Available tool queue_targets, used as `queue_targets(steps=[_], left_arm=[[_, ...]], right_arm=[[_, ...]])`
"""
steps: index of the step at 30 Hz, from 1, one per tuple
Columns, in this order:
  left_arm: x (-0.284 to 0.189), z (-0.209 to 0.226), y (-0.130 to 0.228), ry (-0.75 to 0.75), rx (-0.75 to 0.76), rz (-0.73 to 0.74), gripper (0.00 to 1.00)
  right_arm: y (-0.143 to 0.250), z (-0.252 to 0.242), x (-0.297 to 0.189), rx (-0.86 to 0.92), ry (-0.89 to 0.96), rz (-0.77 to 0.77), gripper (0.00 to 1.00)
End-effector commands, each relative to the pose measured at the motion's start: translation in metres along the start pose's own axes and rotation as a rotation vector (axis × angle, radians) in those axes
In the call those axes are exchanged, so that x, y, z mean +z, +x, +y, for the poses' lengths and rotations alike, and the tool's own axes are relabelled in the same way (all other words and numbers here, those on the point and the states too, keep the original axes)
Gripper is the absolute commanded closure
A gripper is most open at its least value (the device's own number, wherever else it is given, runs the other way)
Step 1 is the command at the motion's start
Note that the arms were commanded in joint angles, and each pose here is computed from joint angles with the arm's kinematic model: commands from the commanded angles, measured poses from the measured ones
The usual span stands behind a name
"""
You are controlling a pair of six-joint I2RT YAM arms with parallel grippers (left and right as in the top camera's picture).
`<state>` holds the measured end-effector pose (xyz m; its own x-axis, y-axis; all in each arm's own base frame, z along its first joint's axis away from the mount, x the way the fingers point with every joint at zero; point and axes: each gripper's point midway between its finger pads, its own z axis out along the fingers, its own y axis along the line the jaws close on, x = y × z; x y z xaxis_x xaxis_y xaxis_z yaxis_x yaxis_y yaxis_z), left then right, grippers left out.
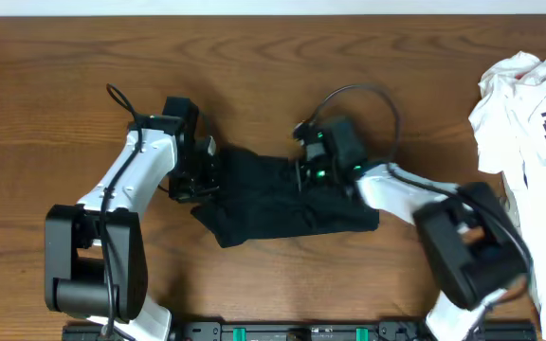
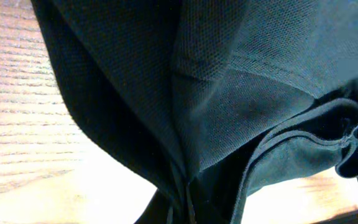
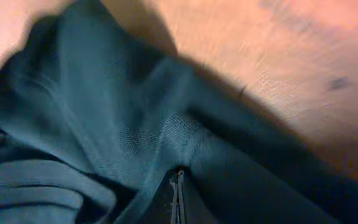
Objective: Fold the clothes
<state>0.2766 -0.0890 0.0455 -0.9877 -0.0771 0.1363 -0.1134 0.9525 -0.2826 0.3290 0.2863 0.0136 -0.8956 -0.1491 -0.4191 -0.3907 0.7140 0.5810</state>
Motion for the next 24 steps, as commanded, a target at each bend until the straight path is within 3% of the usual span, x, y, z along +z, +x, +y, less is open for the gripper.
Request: queue_targets(steps=[1,11,16,24], left_arm=[[-0.012,-0.003,-0.007,-0.013,0.029,-0.033,0.94],[-0.051,-0.014,-0.021,-0.017,0.064,-0.157,0.94],[-0.057,-0.008,-0.025,-0.061,0.065,-0.187,0.94],[-0.059,-0.008,-0.027,-0.06,0.066,-0.192,0.94]], right_arm=[[0.007,0.01,0.01,-0.065,-0.025,0.022,0.99],[-0.028,0.059,-0.065,-0.12,-0.066,-0.09,0.99],[0.002,0.048,-0.074,-0.052,0.012,0.017,0.99],[0.043,0.039,-0.036,-0.027,0.03,0.121,0.99]])
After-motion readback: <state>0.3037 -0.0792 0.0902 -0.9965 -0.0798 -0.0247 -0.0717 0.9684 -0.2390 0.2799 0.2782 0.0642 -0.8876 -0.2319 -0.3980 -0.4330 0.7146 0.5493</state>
